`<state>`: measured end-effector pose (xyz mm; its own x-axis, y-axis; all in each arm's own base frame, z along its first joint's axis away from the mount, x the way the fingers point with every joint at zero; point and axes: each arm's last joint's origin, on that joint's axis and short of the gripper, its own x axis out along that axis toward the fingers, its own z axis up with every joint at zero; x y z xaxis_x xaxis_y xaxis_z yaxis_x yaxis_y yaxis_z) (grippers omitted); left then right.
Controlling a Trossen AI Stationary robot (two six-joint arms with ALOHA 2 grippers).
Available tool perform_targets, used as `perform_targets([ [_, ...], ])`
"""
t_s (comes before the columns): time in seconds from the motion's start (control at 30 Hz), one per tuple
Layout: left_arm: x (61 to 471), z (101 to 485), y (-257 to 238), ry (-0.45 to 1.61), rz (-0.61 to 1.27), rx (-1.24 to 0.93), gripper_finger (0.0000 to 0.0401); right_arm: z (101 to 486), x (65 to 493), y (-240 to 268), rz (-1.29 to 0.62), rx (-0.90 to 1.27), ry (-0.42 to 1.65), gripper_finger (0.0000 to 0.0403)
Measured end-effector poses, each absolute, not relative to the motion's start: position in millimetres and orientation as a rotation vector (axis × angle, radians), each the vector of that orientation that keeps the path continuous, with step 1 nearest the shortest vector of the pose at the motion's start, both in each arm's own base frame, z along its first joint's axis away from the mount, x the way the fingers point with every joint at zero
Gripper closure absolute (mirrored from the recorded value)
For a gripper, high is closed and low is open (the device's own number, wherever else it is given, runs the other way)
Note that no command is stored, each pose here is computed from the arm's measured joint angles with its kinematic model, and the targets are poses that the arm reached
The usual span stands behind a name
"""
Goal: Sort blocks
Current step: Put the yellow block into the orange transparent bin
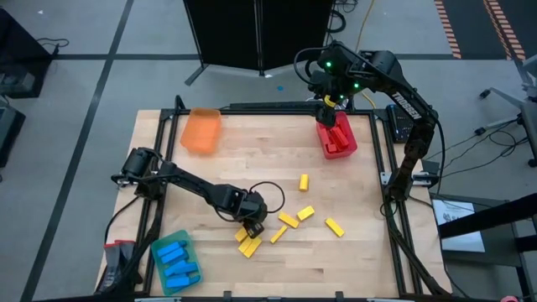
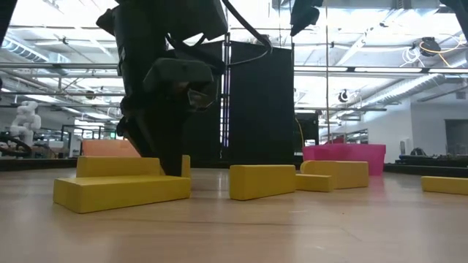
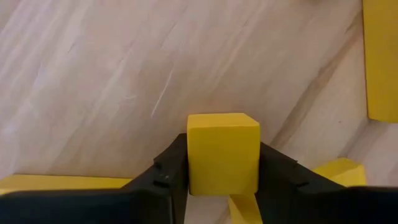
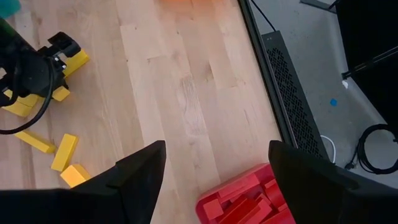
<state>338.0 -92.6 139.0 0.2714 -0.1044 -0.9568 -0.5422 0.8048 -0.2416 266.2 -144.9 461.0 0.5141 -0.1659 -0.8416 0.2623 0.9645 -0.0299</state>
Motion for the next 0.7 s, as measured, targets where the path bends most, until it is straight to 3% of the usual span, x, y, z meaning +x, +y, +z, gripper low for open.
perform_targets([
  [0.23,341.8,157.4,-74.9,1.233,0.332,-0.628,0.0266,461.0,266.1,-145.0,-0.259,0.101,1.0,0.0136],
  [0.53,341.3,265.2,-1.9,0.866,0.391,-0.554,0.0266,467.2,258.3,-142.4,-0.294,0.054,0.995,0.0151],
  [0.7,308.9,331.6,38.4,0.635,0.523,-0.393,0.0266,504.5,208.5,-113.1,-0.193,-0.053,0.838,0.0162],
])
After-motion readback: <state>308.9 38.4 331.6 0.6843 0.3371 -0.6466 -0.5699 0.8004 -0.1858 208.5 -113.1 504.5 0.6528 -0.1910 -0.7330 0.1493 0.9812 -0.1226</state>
